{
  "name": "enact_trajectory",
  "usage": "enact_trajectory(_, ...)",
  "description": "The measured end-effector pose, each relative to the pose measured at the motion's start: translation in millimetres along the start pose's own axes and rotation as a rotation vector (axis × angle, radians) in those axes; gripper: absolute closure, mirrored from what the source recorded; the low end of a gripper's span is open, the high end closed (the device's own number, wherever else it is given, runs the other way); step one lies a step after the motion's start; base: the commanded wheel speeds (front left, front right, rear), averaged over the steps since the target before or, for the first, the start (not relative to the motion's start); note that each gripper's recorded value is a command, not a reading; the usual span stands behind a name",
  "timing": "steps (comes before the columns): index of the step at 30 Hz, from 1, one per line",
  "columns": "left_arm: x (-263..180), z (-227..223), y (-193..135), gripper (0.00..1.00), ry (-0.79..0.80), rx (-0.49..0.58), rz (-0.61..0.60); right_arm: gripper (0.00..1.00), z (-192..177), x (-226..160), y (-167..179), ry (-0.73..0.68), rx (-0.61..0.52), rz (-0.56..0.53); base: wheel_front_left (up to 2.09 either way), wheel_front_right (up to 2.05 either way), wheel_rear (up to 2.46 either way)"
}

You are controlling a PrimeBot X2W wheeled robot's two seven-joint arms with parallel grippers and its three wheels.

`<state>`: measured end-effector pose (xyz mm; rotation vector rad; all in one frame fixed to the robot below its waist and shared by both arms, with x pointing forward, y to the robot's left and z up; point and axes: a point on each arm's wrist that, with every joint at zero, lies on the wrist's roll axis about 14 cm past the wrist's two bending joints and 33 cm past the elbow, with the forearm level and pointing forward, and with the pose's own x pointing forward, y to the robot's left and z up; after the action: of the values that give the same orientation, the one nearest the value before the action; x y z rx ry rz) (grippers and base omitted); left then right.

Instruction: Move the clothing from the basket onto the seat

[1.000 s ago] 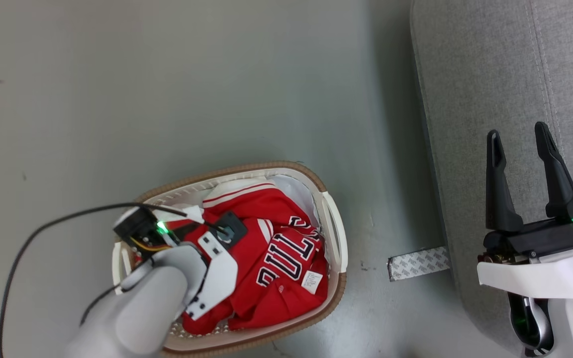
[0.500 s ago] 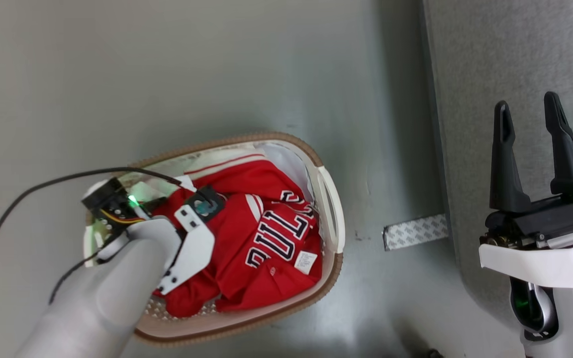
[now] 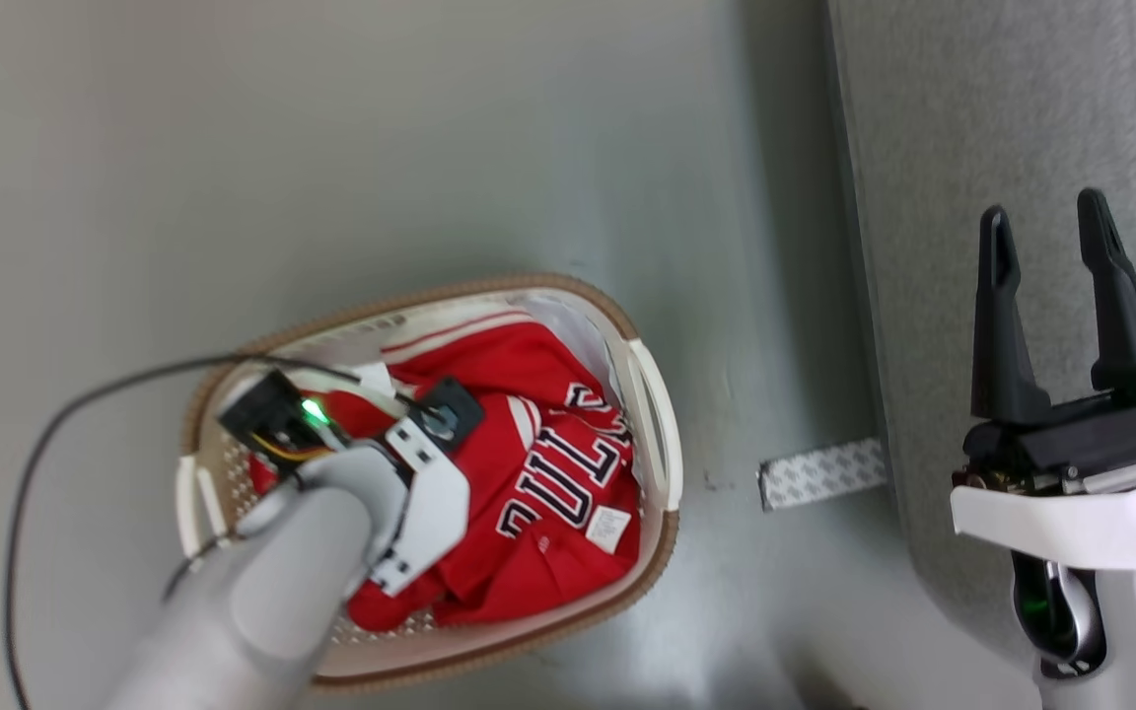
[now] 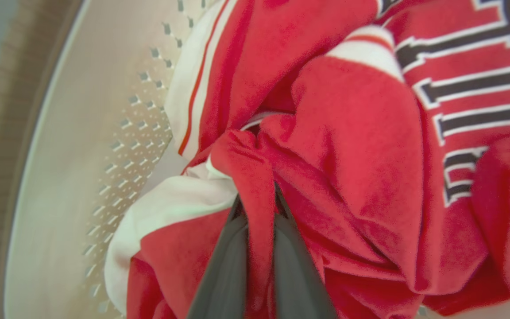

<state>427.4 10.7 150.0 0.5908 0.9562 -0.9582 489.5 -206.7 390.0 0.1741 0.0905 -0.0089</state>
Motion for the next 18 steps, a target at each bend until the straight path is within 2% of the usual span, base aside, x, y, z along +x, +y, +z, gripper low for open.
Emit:
enact_trajectory(3,-18.1,21.0,-1.9,1.0,-0.096,-0.07,0.018,0.0,9.4,-8.2,2.7,-0.01,-0.008,0.001,0.0,0.0,0.0)
enact_trajectory(8,-60.9,43.3,3.5,1.0,-0.221,-0.127,0.091,0.0,34.8,-25.7,6.1,-0.052,-0.02,-0.002,0.0,0.0,0.0)
enact_trajectory(18,-170.2,77.5,5.4,1.0,-0.448,-0.237,0.259,0.0,79.8,-78.6,22.0,-0.131,-0.026,0.019,0.0,0.0,0.0)
